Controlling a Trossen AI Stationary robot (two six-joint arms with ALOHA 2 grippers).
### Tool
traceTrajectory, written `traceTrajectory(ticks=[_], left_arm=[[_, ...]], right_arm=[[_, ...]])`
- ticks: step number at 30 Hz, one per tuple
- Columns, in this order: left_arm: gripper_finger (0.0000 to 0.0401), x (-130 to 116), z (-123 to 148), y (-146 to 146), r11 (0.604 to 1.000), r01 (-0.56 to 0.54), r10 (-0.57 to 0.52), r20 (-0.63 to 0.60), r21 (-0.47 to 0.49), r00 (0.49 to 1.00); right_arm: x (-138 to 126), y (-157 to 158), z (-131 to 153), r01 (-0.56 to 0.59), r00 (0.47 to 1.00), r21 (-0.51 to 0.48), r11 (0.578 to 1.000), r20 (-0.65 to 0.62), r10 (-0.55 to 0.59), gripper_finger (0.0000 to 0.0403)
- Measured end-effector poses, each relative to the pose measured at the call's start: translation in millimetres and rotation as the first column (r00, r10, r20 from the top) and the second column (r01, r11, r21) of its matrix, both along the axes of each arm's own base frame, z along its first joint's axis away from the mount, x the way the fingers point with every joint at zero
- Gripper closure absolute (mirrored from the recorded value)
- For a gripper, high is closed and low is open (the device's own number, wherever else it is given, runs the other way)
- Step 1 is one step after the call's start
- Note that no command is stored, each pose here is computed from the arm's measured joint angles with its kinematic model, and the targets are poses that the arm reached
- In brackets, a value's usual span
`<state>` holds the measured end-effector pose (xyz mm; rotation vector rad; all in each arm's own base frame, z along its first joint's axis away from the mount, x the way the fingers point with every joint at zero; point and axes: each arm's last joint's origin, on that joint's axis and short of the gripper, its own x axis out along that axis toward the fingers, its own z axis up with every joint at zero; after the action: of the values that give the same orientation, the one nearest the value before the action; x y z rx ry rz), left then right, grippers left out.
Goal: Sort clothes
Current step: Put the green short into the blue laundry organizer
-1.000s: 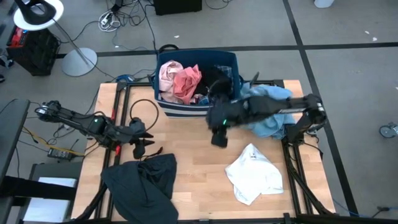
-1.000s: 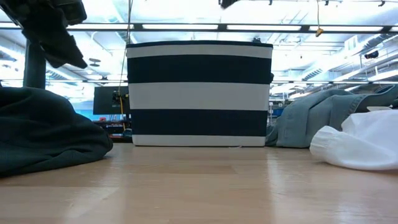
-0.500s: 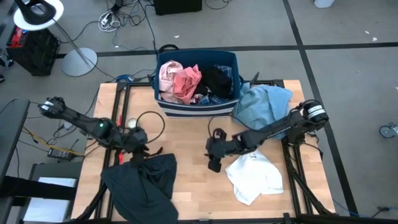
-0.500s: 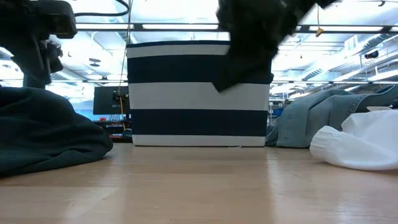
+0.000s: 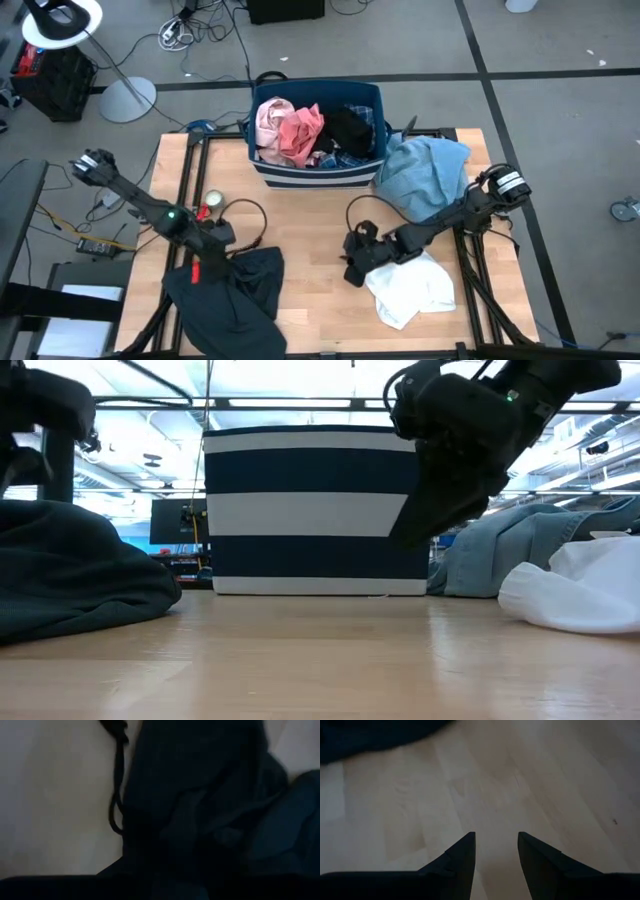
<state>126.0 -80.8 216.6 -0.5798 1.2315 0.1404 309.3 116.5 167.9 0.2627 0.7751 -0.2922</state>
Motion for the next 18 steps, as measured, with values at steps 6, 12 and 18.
traceTrajectory(ticks=[6, 12, 18], left_arm=[[0.0256, 15, -16, -11, 1.000, -0.006, 0.008, -0.071, 0.027, 0.997], [0.0277, 29, -29, -22, 1.000, 0.021, -0.019, -0.081, 0.021, 0.997], [0.0388, 33, -27, -28, 0.998, 0.055, -0.055, -0.011, 0.005, 0.998]], right_arm=[[4, 4, 5, -0.001, 0.997, 0.018, 1.000, 0.073, 0.000, 0.0255], [-4, 15, -5, -0.008, 0.988, -0.011, 1.000, 0.155, 0.009, 0.0255], [-30, 19, -33, -0.045, 0.962, 0.058, 0.997, 0.272, 0.027, 0.0255]])
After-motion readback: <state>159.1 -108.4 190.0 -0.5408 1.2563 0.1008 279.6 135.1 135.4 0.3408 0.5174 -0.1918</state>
